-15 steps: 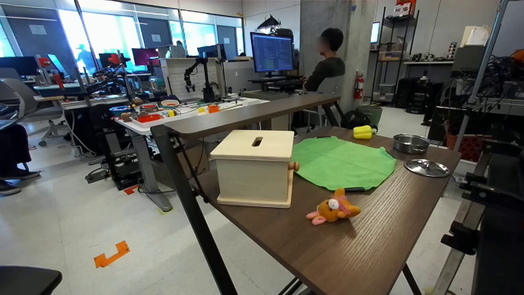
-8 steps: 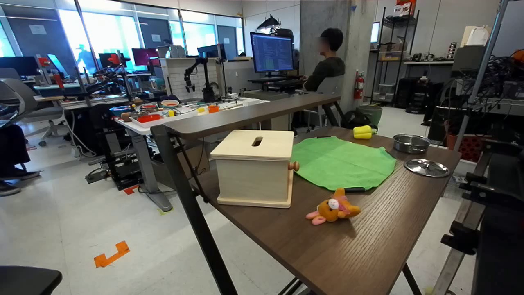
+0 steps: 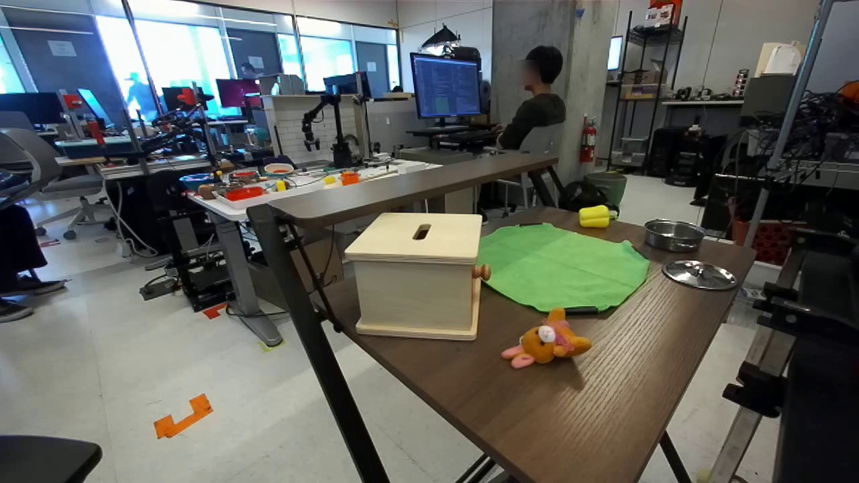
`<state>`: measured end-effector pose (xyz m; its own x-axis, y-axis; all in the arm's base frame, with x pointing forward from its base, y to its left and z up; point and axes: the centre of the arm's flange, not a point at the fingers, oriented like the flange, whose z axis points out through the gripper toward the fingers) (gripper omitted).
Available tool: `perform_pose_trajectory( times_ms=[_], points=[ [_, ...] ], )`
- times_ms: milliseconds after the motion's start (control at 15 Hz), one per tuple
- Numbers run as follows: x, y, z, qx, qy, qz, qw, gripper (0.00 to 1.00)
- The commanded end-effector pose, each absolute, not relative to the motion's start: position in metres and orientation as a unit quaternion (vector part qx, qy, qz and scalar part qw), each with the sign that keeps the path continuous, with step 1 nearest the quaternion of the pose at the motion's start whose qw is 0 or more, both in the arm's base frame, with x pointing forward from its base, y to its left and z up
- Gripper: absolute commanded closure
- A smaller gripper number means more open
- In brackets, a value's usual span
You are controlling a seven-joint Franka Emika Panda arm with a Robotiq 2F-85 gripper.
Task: Fold the green towel
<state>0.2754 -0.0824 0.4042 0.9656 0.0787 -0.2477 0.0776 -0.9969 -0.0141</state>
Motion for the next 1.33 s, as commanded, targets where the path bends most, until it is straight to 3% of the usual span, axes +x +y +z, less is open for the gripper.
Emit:
perform_pose_trajectory(
  times_ms=[0, 467, 1267],
  points=[
    [0.306, -0.079, 0.388, -0.994, 0.007, 0.109, -0.008, 0.00],
    [0.361, -0.074, 0.351, -0.991, 0.122, 0.047, -0.034, 0.00],
    [0.447, -0.087, 0.254, -0.957, 0.288, 0.003, 0.024, 0.00]
  ],
)
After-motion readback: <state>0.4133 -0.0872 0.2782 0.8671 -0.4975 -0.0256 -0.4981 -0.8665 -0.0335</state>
